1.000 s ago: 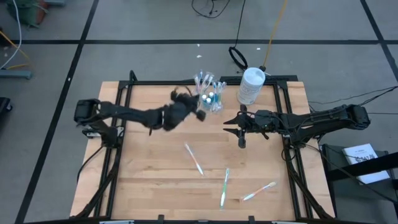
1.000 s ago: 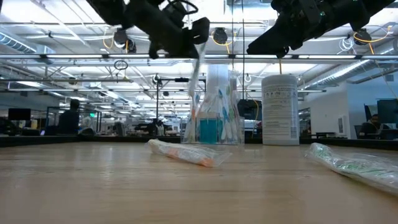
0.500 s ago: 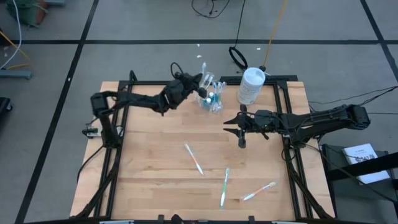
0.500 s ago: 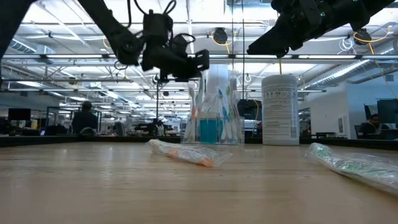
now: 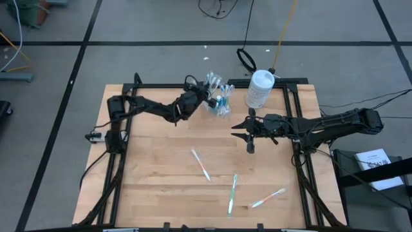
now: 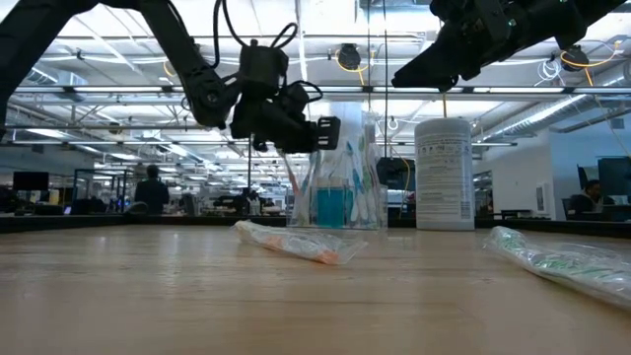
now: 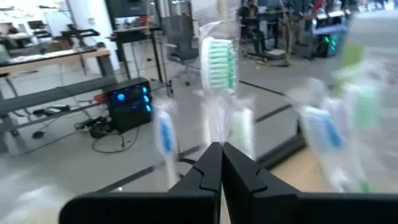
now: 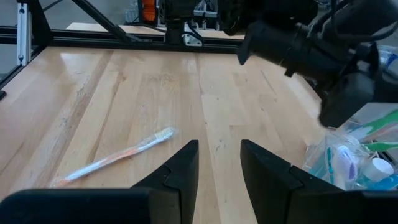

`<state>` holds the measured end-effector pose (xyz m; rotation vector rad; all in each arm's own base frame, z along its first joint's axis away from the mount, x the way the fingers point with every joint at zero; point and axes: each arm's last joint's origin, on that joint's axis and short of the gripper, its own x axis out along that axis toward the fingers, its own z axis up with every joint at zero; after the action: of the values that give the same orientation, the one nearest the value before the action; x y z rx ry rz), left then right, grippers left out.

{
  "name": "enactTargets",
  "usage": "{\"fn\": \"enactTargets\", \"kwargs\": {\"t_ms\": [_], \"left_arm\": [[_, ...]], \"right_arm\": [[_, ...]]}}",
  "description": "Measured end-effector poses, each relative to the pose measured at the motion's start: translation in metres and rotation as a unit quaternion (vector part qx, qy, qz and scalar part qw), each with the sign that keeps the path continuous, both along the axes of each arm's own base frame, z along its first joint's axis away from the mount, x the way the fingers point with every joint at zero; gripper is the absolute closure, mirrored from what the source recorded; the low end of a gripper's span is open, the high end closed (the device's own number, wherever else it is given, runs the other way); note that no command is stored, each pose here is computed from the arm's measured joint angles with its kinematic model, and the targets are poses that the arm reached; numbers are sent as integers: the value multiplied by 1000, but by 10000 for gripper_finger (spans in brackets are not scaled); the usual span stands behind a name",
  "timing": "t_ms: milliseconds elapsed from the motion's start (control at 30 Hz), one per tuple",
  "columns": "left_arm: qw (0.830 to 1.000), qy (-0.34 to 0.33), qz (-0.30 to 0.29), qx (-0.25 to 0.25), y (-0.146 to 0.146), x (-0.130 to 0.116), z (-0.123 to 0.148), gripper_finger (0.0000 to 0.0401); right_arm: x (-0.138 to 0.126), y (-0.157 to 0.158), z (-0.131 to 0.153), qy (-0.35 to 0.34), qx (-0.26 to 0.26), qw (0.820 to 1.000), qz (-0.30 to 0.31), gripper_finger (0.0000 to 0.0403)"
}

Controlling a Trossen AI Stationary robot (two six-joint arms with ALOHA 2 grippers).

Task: Pick & Place toothbrushing station
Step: Put the green toothbrush into the transparent organizer

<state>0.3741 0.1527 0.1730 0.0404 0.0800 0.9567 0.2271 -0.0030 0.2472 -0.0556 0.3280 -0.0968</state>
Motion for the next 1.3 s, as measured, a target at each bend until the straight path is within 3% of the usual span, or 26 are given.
{"fn": "enactTargets", "kwargs": {"t_ms": [133,367,600,800,1067,1167,1300], "left_arm": [[999,40,-14,1,-9,3,-5,398],[992,107,-1,-68,-9,-2,-25,385],[992,105,13,-62,-11,-4,-19,359],[989,109,4,-101,-17,-15,4,309],[983,104,-64,-140,-36,-44,65,245],[977,104,-90,-164,-49,-58,83,237],[962,125,-119,-212,-68,-73,93,238]], "right_arm": [[0,0,0,0,0,1000,0,293],[0,0,0,0,0,1000,0,293],[0,0,0,0,0,1000,0,293],[0,0,0,0,-4,1000,1,293],[2,0,6,-34,3,999,-1,293],[3,0,10,-60,39,997,-10,293],[4,0,7,-59,124,990,-35,293]]}}
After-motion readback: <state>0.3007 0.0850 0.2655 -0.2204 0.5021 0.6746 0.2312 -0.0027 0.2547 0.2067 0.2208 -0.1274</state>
